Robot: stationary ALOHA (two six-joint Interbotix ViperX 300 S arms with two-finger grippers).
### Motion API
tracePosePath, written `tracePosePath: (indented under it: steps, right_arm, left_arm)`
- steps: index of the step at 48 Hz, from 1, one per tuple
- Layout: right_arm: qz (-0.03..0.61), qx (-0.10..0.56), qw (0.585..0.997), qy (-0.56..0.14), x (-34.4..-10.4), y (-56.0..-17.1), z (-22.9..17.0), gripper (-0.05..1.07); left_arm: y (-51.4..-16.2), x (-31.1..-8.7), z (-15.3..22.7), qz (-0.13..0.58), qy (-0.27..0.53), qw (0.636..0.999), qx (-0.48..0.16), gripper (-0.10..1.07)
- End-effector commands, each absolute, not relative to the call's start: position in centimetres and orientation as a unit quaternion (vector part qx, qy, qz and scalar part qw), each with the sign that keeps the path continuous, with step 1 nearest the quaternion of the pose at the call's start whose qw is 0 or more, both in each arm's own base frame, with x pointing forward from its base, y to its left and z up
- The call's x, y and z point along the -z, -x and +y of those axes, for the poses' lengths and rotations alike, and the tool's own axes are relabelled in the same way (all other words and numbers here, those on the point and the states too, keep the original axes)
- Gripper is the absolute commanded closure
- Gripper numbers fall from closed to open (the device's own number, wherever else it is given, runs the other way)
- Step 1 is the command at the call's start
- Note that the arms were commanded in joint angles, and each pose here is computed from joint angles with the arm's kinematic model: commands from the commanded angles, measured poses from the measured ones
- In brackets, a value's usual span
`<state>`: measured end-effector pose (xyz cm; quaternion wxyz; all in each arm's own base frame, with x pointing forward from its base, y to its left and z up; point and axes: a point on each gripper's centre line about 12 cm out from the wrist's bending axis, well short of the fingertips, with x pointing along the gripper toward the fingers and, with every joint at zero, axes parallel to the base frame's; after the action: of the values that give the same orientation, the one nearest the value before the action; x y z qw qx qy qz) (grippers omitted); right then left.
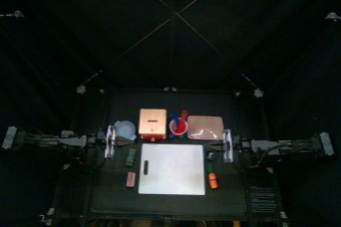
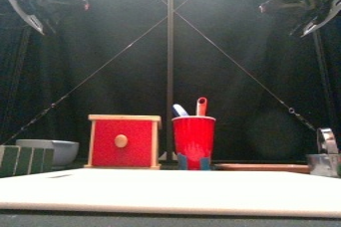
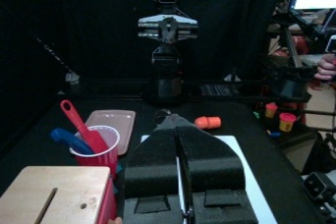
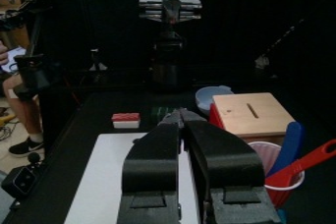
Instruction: Grab salmon sushi
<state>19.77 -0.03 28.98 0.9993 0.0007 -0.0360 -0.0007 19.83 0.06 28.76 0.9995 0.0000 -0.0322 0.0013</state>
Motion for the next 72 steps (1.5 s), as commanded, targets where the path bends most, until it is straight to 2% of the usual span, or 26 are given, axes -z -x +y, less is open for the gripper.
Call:
tracePosePath:
  steps: [1,8,15,26,32,36,45,58,72]
  right_arm:
    - [-0.037,0.001,0.999,-0.003,-29.2,-20.1,0.0,1.05]
    - [-0.021,0.001,1.0,-0.008,-28.4,-20.3,-0.1,1.01]
    - [-0.01,-0.001,1.0,-0.005,-27.9,-20.6,0.0,0.99]
    - [0.005,0.001,1.0,-0.006,-26.8,-20.5,0.0,0.99]
    - [0.012,0.0,1.0,-0.008,-26.3,-20.4,0.0,0.99]
    - [0.014,-0.001,1.0,-0.008,-26.2,-20.4,0.0,0.99]
    - [0.023,-0.002,1.0,-0.009,-25.7,-20.5,0.1,0.99]
    - [0.042,-0.003,0.999,-0.013,-24.9,-20.8,0.2,0.99]
    - [0.045,-0.003,0.999,-0.013,-24.8,-20.8,0.2,0.99]
  left_arm:
    - [-20.3,-30.3,0.1,-0.054,0.037,0.998,-0.006,1.03]
    - [-20.4,-30.6,0.2,-0.051,0.101,0.994,-0.01,0.96]
    - [-20.7,-30.2,-0.2,-0.032,0.177,0.984,-0.01,0.78]
    - [-23.1,-29.1,-1.9,0.074,0.283,0.956,0.004,0.28]
    - [-24.2,-28.0,-3.1,0.153,0.313,0.937,0.019,0.11]
    - [-24.5,-27.4,-3.7,0.188,0.348,0.918,0.024,0.09]
    - [-24.6,-26.3,-4.2,0.212,0.418,0.883,0.015,0.09]
    - [-24.8,-23.5,-4.3,0.251,0.447,0.858,-0.013,0.1]
    - [-24.7,-22.3,-2.0,0.258,0.444,0.856,-0.054,0.1]
